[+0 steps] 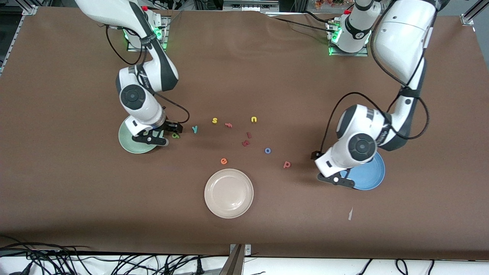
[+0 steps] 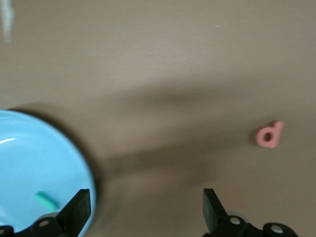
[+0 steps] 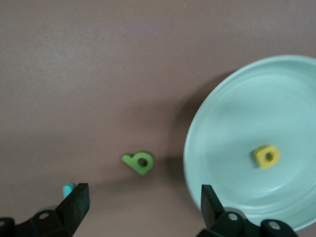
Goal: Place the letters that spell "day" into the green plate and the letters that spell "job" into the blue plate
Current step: 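Grasp the green letter with the right gripper while the left gripper grasps pink, then drop the green letter on the green plate while the left gripper drops pink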
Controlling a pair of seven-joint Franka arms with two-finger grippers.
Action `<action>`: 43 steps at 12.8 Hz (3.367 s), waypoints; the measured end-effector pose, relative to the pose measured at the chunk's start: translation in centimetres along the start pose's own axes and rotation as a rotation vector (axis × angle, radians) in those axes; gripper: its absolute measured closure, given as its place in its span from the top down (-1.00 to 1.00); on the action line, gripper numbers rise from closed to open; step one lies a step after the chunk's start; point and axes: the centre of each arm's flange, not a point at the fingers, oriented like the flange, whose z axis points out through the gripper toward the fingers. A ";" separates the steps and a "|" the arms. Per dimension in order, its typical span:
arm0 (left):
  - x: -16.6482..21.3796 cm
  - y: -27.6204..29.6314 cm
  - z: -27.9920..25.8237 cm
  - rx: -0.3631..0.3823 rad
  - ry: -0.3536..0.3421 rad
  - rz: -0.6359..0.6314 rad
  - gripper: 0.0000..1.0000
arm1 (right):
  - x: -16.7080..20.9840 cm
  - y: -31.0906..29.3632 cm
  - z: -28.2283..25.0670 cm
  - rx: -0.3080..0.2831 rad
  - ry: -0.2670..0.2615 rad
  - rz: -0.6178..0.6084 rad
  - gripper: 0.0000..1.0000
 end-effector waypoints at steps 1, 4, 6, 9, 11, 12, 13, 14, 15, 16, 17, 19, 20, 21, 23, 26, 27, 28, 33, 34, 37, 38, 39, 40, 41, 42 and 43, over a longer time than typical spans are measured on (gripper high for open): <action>0.3 1.4 0.4 -0.012 0.001 0.010 1.00 | -0.2 -0.6 0.5 -0.003 -0.003 0.080 1.00; 1.4 5.6 1.2 -0.020 0.025 0.050 1.00 | -0.5 -1.1 2.6 -0.011 -0.011 0.203 1.00; 2.2 8.0 2.3 -0.029 0.066 0.056 1.00 | -1.0 -2.1 3.9 0.012 -0.019 0.286 1.00; 2.8 9.7 5.2 -0.042 0.110 0.068 1.00 | -0.7 -2.0 4.5 0.027 -0.011 0.405 1.00; 2.8 10.3 6.5 -0.043 0.107 0.075 0.98 | 0.7 -0.3 4.5 0.023 -0.008 0.481 1.00; 2.8 10.5 6.8 -0.043 0.105 0.077 0.93 | 1.3 0.5 4.7 0.020 -0.009 0.529 0.96; 2.8 10.5 6.8 -0.043 0.105 0.078 0.84 | 1.5 0.9 4.9 0.017 -0.012 0.583 0.85; 2.8 10.6 6.9 -0.042 0.104 0.079 0.72 | 1.4 0.8 5.1 0.014 -0.014 0.627 0.85; 2.7 10.8 7.1 -0.042 0.102 0.082 0.72 | 1.2 0.6 5.3 0.012 -0.017 0.653 0.75; 2.6 11.1 7.2 -0.042 0.101 0.086 0.55 | 1.0 0.4 5.5 0.010 -0.019 0.669 0.74; 2.5 11.5 7.2 -0.041 0.100 0.092 0.38 | 0.9 0.3 5.6 0.007 -0.020 0.685 0.73; 2.4 12.0 7.3 -0.038 0.095 0.099 0.21 | 0.7 0.1 5.8 0.004 -0.023 0.699 0.65; 2.3 12.1 7.3 -0.037 0.092 0.100 0.20 | 0.6 0.1 6.0 0.002 -0.024 0.701 0.40; 2.3 12.0 7.4 -0.036 0.091 0.099 0.04 | 0.6 0.1 6.1 0.001 -0.025 0.704 0.13; 2.3 11.9 7.5 -0.034 0.088 0.098 -0.10 | 0.6 0.1 6.2 0.002 -0.024 0.706 -0.05; 2.4 11.4 7.4 -0.028 0.089 0.094 -0.41 | 0.7 0.0 6.1 0.008 -0.019 0.706 -0.30; 2.4 11.4 7.4 -0.028 0.088 0.094 -0.44 | 0.7 -0.1 6.0 0.009 -0.019 0.706 -0.30; 2.4 11.4 7.3 -0.027 0.087 0.093 -0.44 | 0.8 -0.2 5.9 0.012 -0.018 0.705 -0.30; 2.6 5.0 4.1 -0.001 -0.010 0.068 -0.44 | 2.8 -2.5 -1.1 -0.014 -0.065 0.690 -0.30; 2.6 2.6 3.1 0.000 -0.031 0.090 -0.44 | 3.5 -1.9 -3.2 -0.012 -0.064 0.692 -0.30; 2.0 -5.8 1.2 -0.018 -0.097 0.204 -0.44 | 5.3 3.3 -5.0 -0.050 -0.086 0.630 -0.30; 1.7 -8.5 1.0 -0.031 -0.119 0.247 -0.44 | 5.3 5.5 -4.2 -0.068 -0.102 0.605 -0.30; 1.3 -10.8 1.2 -0.035 -0.137 0.291 -0.44 | 5.2 7.8 -3.3 -0.086 -0.122 0.576 -0.30; 1.0 -12.9 1.6 -0.023 -0.154 0.333 -0.44 | 4.6 10.0 -2.1 -0.100 -0.145 0.547 -0.30; 0.6 -14.6 2.2 -0.002 -0.174 0.377 -0.44 | 3.8 11.9 -0.8 -0.104 -0.157 0.527 -0.30; 0.3 -15.7 2.9 0.002 -0.190 0.417 -0.37 | 3.0 13.2 0.6 -0.104 -0.158 0.509 -0.30; 0.0 -16.3 3.6 -0.006 -0.202 0.446 -0.31 | 2.1 14.1 2.1 -0.105 -0.158 0.492 -0.30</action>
